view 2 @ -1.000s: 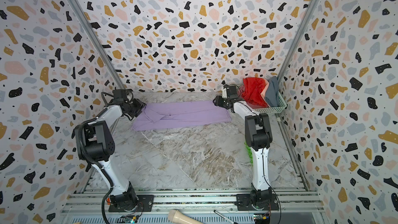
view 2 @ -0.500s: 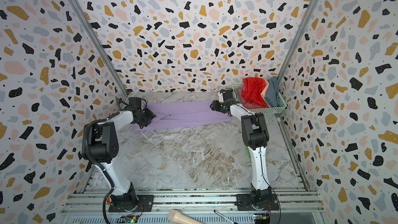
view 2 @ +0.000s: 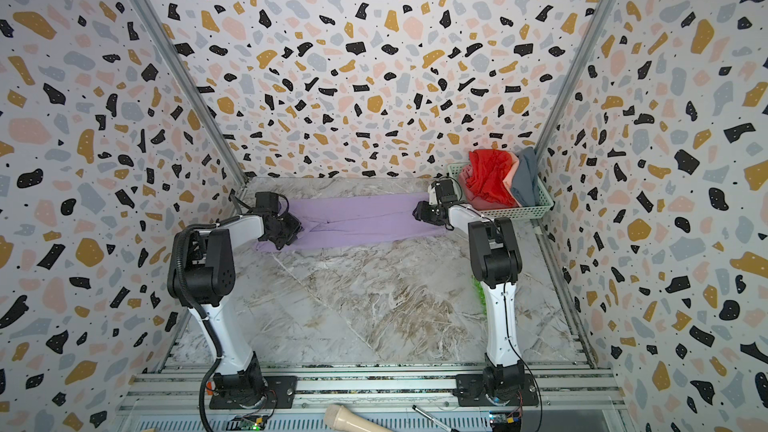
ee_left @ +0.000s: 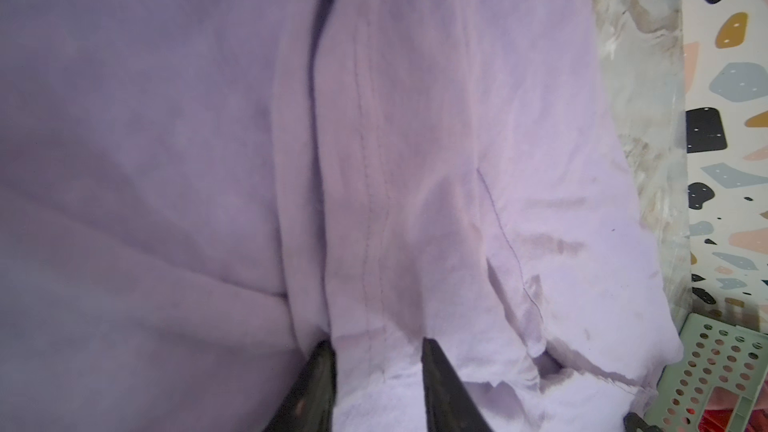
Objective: Fold and stack the t-shirts
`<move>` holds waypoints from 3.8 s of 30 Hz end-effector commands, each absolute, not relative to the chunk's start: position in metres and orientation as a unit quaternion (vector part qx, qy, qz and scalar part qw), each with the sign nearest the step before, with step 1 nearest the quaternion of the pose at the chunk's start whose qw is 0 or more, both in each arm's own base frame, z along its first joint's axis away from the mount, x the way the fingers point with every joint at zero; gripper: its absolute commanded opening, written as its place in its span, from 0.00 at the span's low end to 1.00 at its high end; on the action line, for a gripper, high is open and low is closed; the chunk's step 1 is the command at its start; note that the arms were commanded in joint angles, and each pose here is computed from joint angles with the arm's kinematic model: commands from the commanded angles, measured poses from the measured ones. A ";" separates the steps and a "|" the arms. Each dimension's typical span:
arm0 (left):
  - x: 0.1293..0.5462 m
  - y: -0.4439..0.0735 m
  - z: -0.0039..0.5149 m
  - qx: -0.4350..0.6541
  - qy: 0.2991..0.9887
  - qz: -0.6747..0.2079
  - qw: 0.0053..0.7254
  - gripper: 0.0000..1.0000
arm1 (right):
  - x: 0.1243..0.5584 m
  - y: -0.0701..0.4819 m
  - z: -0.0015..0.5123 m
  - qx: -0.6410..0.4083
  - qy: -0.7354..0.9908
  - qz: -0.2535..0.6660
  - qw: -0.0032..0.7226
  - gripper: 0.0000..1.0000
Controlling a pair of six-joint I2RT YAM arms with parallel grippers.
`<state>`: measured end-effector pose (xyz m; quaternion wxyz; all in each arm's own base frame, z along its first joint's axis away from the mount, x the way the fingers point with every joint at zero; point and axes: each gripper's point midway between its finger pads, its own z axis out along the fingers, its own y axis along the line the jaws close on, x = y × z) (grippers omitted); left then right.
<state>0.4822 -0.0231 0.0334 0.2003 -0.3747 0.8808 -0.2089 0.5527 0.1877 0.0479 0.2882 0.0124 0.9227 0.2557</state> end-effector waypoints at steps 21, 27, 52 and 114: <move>0.557 -0.111 0.111 -0.212 0.897 -0.288 0.260 0.11 | 0.544 0.160 0.056 0.018 0.925 0.244 0.292 0.59; 0.581 -0.116 0.142 -0.158 0.903 -0.262 0.301 0.47 | 0.547 0.153 0.065 0.019 0.923 0.236 0.305 0.66; 0.538 -0.012 0.062 -0.317 0.902 -0.153 0.250 0.56 | 0.552 0.170 0.103 -0.032 0.904 0.272 0.327 0.69; 0.661 -0.002 0.126 -0.387 0.748 -0.371 0.391 0.51 | 0.530 0.142 0.055 -0.047 0.941 0.176 0.286 0.69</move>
